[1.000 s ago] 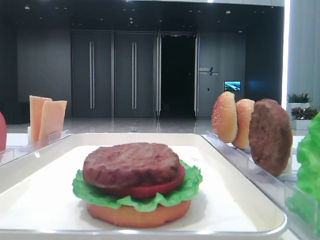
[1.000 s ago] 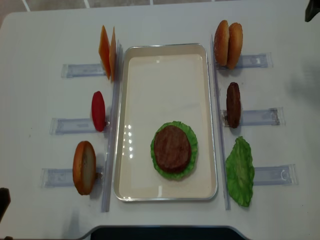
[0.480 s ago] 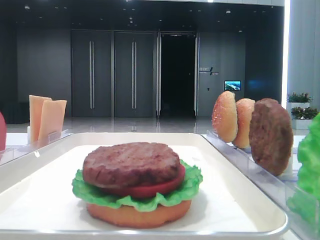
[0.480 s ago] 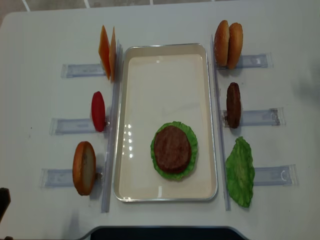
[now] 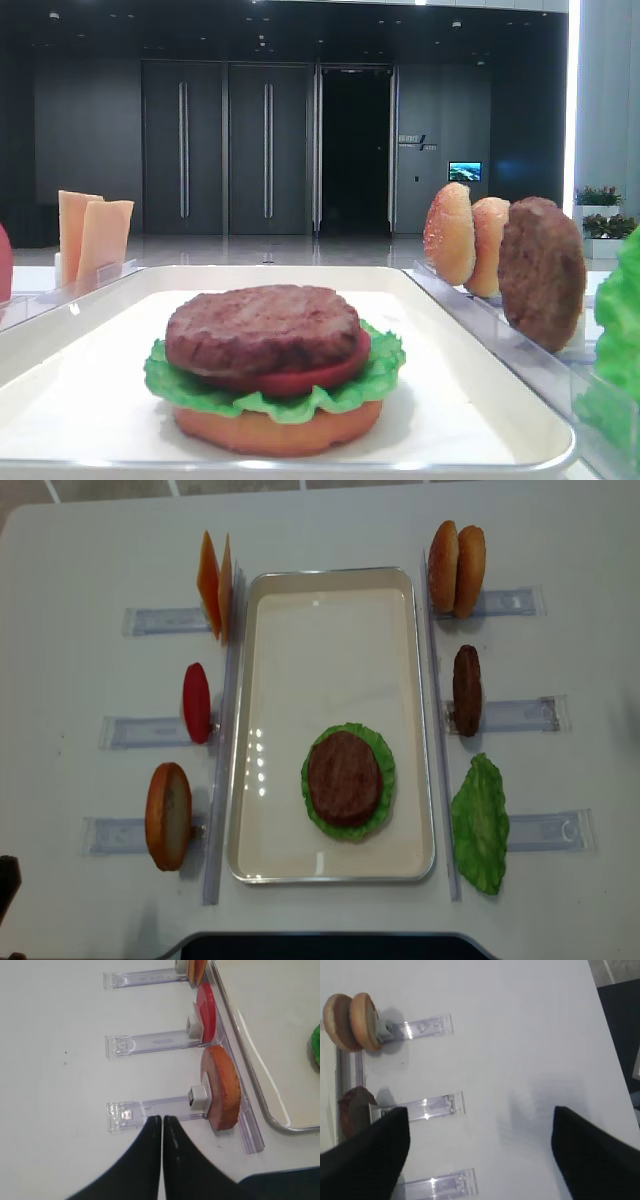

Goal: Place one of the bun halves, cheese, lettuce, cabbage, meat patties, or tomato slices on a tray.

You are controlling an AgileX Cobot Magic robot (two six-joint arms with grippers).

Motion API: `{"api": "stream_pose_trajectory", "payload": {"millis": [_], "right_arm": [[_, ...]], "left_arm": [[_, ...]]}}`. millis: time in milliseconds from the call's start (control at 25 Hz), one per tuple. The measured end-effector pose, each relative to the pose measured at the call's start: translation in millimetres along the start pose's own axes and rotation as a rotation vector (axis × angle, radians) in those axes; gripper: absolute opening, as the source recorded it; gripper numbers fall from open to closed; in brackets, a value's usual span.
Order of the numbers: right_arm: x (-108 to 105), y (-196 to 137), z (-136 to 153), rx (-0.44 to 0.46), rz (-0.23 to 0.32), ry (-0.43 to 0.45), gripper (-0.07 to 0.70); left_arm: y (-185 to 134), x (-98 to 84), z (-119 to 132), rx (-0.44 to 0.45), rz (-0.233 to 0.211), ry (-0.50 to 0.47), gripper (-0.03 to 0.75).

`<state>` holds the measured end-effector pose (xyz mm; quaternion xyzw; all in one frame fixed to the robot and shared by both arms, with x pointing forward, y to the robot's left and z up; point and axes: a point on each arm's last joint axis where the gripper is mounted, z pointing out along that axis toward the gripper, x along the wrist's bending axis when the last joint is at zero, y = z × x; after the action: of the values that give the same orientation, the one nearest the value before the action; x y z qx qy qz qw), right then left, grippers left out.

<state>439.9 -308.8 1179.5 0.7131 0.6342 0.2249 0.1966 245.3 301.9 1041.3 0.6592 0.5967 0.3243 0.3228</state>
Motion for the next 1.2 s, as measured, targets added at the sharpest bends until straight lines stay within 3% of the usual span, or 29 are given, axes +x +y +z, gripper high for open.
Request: {"api": "stream_pose_trajectory", "payload": {"millis": [160, 240, 640, 920, 1200], "right_arm": [[-2, -44, -21, -0.041, -0.022, 0.002, 0.58], [-2, -70, -39, -0.106, -0.035, 0.005, 0.579], [-6, -147, -64, -0.259, -0.061, 0.009, 0.577], [-9, -193, -60, -0.332, -0.097, 0.006, 0.568], [-12, -231, -38, -0.361, -0.127, 0.002, 0.561]], "left_arm": [[0, 0.0, 0, 0.0, 0.0, 0.0, -0.001], [0, 0.0, 0, 0.0, 0.0, 0.0, -0.001], [0, 0.0, 0, 0.0, 0.0, 0.0, -0.001], [0, 0.0, 0, 0.0, 0.0, 0.0, -0.001], [0, 0.0, 0, 0.0, 0.0, 0.0, -0.001]]}}
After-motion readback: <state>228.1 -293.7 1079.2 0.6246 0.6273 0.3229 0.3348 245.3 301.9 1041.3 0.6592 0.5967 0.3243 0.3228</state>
